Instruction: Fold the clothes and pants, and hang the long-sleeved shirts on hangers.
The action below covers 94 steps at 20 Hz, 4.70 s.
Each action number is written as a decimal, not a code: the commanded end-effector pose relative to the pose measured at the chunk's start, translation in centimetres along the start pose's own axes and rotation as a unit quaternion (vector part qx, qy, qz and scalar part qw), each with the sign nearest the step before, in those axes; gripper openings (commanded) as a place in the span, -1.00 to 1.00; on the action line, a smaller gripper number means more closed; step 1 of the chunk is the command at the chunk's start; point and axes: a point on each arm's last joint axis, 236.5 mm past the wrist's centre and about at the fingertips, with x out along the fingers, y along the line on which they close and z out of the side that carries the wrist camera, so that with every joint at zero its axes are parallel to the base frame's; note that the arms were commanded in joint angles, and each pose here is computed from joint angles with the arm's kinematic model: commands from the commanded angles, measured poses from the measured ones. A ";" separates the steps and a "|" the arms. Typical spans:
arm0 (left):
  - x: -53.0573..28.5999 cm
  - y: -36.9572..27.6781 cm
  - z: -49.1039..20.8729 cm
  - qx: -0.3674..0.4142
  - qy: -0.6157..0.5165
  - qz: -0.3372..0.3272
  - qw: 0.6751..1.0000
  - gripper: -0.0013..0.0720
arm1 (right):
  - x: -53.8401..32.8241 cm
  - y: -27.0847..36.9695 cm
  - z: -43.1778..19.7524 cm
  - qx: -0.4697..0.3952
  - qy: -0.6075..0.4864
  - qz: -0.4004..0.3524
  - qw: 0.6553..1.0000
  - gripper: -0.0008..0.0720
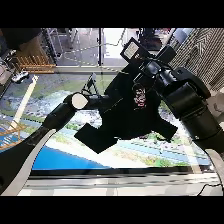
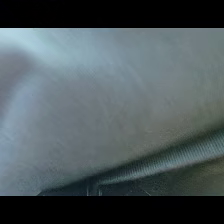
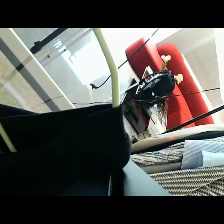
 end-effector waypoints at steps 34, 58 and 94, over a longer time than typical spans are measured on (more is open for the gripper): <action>-15.9 6.5 19.6 0.056 -0.167 -0.106 0.979 -0.94 | -1.7 8.1 0.6 0.202 -0.007 0.226 0.953 -0.94; -20.6 10.2 21.6 0.031 -0.168 -0.108 0.979 -0.94 | -1.3 6.6 -5.8 0.039 0.092 0.181 0.978 -0.94; -32.3 -11.2 -0.8 0.431 0.028 -0.217 0.876 0.42 | -24.5 -22.0 -29.0 0.482 0.379 -0.384 0.691 -0.94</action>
